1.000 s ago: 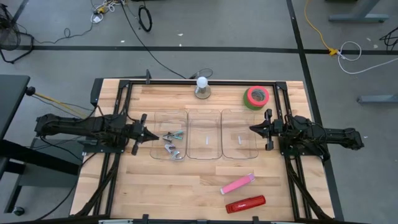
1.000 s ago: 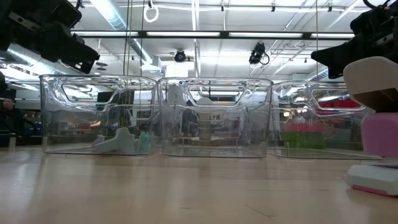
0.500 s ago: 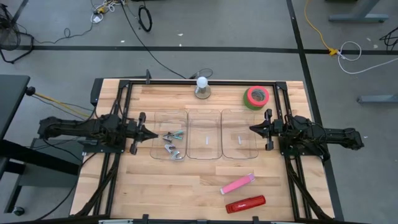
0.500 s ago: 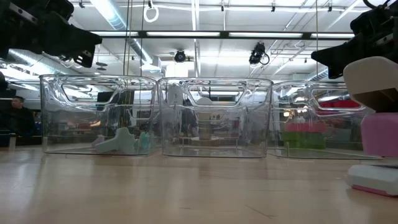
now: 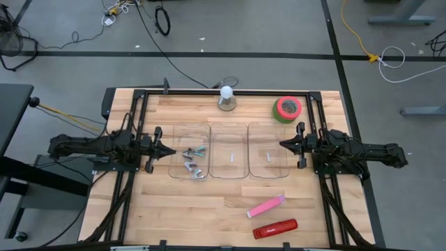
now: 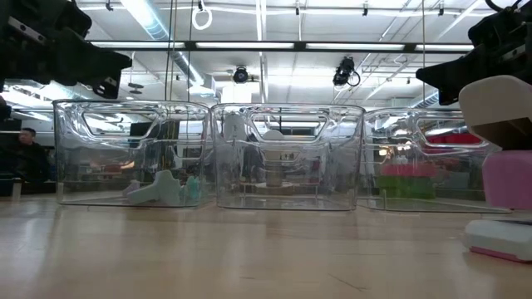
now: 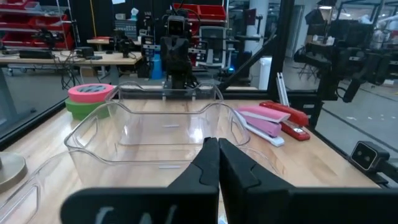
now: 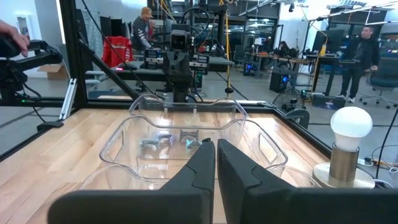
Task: Pick and place Stapler, Stapler remover, tape
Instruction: Put the pink tape into the middle transparent bin
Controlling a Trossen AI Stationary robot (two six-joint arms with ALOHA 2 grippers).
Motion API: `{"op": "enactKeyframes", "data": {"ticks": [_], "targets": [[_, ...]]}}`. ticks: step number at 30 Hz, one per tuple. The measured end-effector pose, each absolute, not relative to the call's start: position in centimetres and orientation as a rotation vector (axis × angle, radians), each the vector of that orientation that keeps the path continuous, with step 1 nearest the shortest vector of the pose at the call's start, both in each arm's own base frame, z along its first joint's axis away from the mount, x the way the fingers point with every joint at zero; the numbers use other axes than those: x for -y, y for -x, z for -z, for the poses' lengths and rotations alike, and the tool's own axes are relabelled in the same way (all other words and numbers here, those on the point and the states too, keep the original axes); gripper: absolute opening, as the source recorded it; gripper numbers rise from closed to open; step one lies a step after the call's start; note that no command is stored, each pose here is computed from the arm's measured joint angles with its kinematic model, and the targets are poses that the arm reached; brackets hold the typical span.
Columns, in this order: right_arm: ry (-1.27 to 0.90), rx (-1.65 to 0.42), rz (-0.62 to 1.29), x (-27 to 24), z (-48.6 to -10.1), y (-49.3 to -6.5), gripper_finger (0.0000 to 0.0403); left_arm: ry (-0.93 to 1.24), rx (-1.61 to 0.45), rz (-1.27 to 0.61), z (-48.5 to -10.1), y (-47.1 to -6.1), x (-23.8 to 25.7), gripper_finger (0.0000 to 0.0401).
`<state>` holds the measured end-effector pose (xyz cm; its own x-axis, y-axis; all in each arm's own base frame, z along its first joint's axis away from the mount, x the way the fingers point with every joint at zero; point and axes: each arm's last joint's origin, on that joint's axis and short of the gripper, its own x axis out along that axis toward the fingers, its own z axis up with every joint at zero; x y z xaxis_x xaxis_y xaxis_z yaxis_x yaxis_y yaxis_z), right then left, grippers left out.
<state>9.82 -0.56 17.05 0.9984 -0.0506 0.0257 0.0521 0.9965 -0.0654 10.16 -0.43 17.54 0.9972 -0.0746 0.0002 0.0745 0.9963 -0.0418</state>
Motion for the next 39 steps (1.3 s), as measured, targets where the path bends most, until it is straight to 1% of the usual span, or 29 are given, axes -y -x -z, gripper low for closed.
{"op": "enactKeyframes", "data": {"ticks": [6,12,20,30,39], "targets": [[0.066,0.024,0.051,0.55,-17.05,-9.82,0.0022,0.069,0.000,0.077,-16.69,-10.01,0.43,0.0000],[0.066,0.024,0.051,0.56,-17.05,-9.82,0.0022,0.062,0.031,0.073,-16.90,-9.70,0.41,0.0000],[0.066,0.023,0.051,0.55,-17.02,-9.83,0.0022,0.061,0.024,0.067,-16.83,-9.70,0.39,0.0001],[0.066,0.024,0.051,0.56,-17.02,-9.83,0.0022,0.066,0.027,0.068,-16.85,-9.75,0.40,0.0027],[0.066,0.023,0.051,0.56,-17.02,-9.83,0.0022,0.066,0.039,0.071,-16.95,-9.75,0.40,0.0023]]}}
